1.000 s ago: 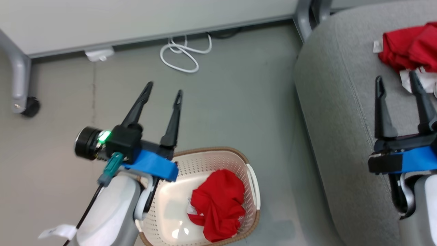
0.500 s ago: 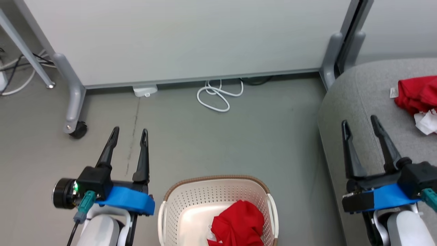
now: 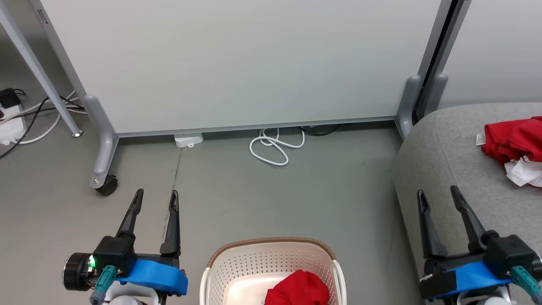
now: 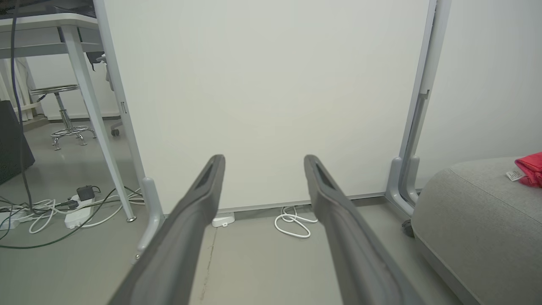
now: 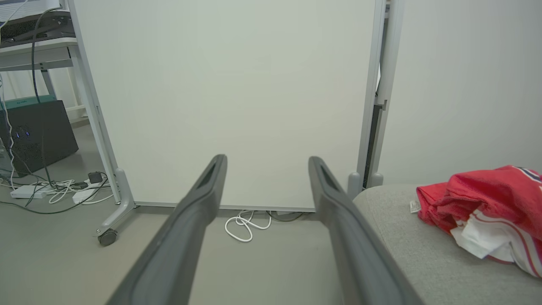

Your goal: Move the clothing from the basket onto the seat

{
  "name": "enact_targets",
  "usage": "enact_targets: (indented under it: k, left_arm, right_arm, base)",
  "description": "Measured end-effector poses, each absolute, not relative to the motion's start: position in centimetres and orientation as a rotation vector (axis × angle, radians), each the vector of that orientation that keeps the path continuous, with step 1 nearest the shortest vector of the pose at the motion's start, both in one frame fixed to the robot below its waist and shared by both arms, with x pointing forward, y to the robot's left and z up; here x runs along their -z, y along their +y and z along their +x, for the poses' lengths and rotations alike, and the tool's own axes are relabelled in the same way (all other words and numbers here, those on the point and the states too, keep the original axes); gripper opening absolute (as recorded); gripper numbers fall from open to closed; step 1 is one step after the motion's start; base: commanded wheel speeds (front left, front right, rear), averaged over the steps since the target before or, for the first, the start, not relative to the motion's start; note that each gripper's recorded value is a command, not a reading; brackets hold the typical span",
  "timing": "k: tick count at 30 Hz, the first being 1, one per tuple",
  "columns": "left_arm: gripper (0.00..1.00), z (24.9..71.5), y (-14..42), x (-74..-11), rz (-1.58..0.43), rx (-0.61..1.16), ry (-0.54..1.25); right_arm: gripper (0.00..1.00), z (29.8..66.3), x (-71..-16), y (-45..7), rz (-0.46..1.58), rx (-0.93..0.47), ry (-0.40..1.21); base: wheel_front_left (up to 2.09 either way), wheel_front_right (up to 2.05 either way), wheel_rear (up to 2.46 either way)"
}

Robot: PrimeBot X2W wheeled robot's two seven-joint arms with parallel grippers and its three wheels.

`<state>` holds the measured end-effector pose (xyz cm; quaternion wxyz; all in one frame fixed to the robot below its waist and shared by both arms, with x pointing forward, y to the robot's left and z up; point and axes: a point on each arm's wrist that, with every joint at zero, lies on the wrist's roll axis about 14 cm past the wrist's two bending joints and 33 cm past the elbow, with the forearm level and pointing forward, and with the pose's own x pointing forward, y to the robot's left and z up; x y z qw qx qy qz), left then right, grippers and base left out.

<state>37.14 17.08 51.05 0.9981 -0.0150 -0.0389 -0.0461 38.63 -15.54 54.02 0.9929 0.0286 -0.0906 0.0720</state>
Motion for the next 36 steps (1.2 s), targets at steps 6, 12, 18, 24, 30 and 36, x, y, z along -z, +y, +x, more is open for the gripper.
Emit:
enact_targets:
  k: [6,12,18,24,30,36]
  left_arm:
    - [1.0,36.7,17.1,-51.0,-0.031,0.086,-0.078]
    - [1.0,36.5,17.4,-51.0,-0.034,0.076,-0.079]
    - [1.0,36.5,17.5,-50.9,-0.035,0.076,-0.078]
    - [1.0,36.5,17.4,-50.8,-0.034,0.078,-0.076]
    - [1.0,36.8,16.8,-50.4,-0.03,0.101,-0.062]
    - [1.0,38.5,14.0,-50.4,-0.001,0.212,-0.053]
  right_arm:
    - [1.0,37.8,-53.3,-15.4,0.056,-0.145,-0.161]
    - [1.0,37.7,-52.9,-15.2,0.063,-0.15,-0.15]
    - [1.0,37.7,-52.8,-15.1,0.067,-0.154,-0.145]
    - [1.0,37.7,-52.6,-15.0,0.074,-0.155,-0.139]
    - [1.0,37.7,-52.3,-15.1,0.078,-0.151,-0.132]
    - [1.0,38.1,-52.1,-15.3,0.075,-0.145,-0.125]
  base:
    - [0.0,0.0,0.0]
    - [0.0,0.0,0.0]
    - [0.0,0.0,0.0]
    - [0.0,0.0,0.0]
    - [0.0,0.0,0.0]
    - [0.0,0.0,0.0]
